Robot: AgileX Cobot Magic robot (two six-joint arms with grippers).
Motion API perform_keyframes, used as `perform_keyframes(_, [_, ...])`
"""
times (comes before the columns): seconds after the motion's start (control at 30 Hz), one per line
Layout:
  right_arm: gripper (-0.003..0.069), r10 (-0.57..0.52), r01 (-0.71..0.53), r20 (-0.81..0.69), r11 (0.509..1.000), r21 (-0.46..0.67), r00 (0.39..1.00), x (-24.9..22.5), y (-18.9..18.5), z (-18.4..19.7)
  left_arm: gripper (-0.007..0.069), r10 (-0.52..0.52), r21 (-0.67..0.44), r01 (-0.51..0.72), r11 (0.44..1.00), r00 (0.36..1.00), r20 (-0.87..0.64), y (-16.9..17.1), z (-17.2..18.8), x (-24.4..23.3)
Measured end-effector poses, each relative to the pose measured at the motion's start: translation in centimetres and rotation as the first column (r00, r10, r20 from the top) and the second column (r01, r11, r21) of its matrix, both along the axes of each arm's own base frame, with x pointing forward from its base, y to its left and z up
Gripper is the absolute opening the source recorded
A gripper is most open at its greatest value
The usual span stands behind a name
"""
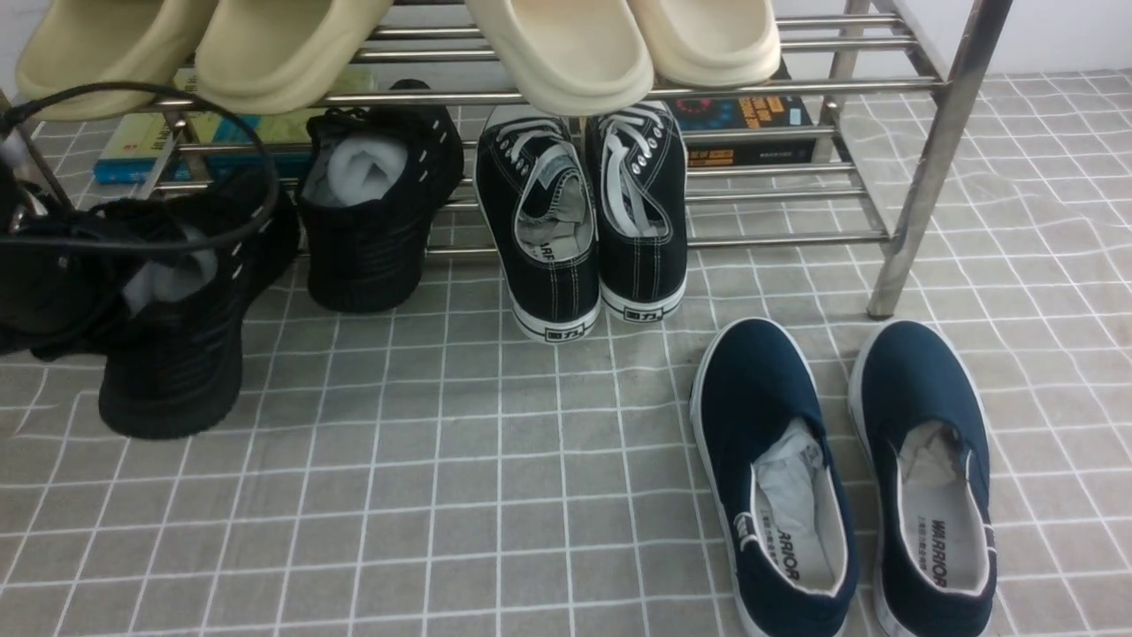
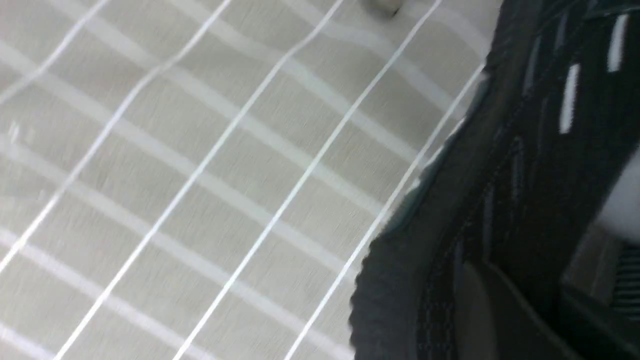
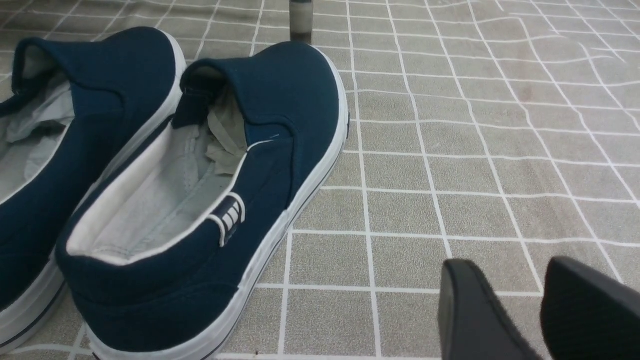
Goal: Take the shoes off the shelf with your hand from the grey coffee tablecloth.
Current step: 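Set the held shoe down on the floor in front of the rack with the left gripper, then grasp the leftmost shoe on the bottom shelf of the shoe rack with the left gripper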
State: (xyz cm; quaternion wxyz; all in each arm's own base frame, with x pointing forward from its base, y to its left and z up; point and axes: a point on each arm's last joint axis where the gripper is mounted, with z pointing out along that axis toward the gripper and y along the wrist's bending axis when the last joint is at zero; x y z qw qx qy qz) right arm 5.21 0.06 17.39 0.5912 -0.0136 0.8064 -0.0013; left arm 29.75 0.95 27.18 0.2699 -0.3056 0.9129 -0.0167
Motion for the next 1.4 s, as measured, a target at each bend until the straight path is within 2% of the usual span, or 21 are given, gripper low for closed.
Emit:
perform_keyframes(0.27, [0.0239,0.000,0.000,0.000,1.000,0.000,1.000,0.0,0.0,0.0,0.0032,0.022,-0.009,-0.024,1.000,0.987,-0.162,0.1,-5.0,-2.9])
perform_keyframes(0.53, [0.0239,0.000,0.000,0.000,1.000,0.000,1.000,0.0,0.0,0.0,0.0046,0.020,-0.011,-0.023,1.000,0.984,-0.180,0.1,-5.8,-3.4])
perform_keyframes(0.6, [0.0239,0.000,0.000,0.000,1.000,0.000,1.000,0.0,0.0,0.0,0.0078,0.020,-0.008,-0.022,1.000,0.980,-0.197,0.1,-5.9,-3.6])
perform_keyframes(0.73, [0.0239,0.000,0.000,0.000,1.000,0.000,1.000,0.0,0.0,0.0,0.0195,0.025,0.002,-0.025,1.000,0.972,-0.235,0.2,-5.9,-3.9])
perform_keyframes(0.77, [0.0239,0.000,0.000,0.000,1.000,0.000,1.000,0.0,0.0,0.0,0.0202,0.025,0.002,-0.025,1.000,0.971,-0.236,0.2,-5.9,-3.9])
perform_keyframes(0.8, [0.0239,0.000,0.000,0.000,1.000,0.000,1.000,0.0,0.0,0.0,0.0262,0.029,0.005,-0.029,1.000,0.968,-0.250,0.2,-5.8,-4.0])
perform_keyframes(0.83, [0.0239,0.000,0.000,0.000,1.000,0.000,1.000,0.0,0.0,0.0,0.0270,0.030,0.006,-0.029,1.000,0.967,-0.253,0.2,-5.8,-4.0])
perform_keyframes(0.9, [0.0239,0.000,0.000,0.000,1.000,0.000,1.000,0.0,0.0,0.0,0.0349,0.024,0.015,-0.021,1.000,0.964,-0.267,0.3,-5.2,-3.8])
perform_keyframes(0.97, [0.0239,0.000,0.000,0.000,1.000,0.000,1.000,0.0,0.0,0.0,0.0392,0.014,0.024,-0.008,1.000,0.965,-0.263,0.3,-4.6,-3.5])
perform_keyframes(1.07, [0.0239,0.000,0.000,0.000,1.000,0.000,1.000,0.0,0.0,0.0,0.0415,0.000,0.025,0.005,1.000,0.973,-0.229,0.3,-4.2,-3.0])
perform_keyframes(1.2, [0.0239,0.000,0.000,0.000,1.000,0.000,1.000,0.0,0.0,0.0,0.0409,-0.013,0.021,0.017,1.000,0.977,-0.211,0.2,-4.8,-2.3])
perform_keyframes(1.3, [0.0239,0.000,0.000,0.000,1.000,0.000,1.000,0.0,0.0,0.0,0.0354,-0.029,0.025,0.036,0.999,0.969,-0.247,0.2,-5.7,-1.9])
perform_keyframes(1.37, [0.0239,0.000,0.000,0.000,1.000,0.000,1.000,0.0,0.0,0.0,0.0198,-0.053,0.035,0.066,0.997,0.957,-0.286,0.3,-6.2,-2.0])
perform_keyframes(1.4, [0.0239,0.000,0.000,0.000,1.000,0.000,1.000,0.0,0.0,0.0,0.0198,-0.056,0.036,0.070,0.997,0.955,-0.293,0.3,-6.2,-2.0])
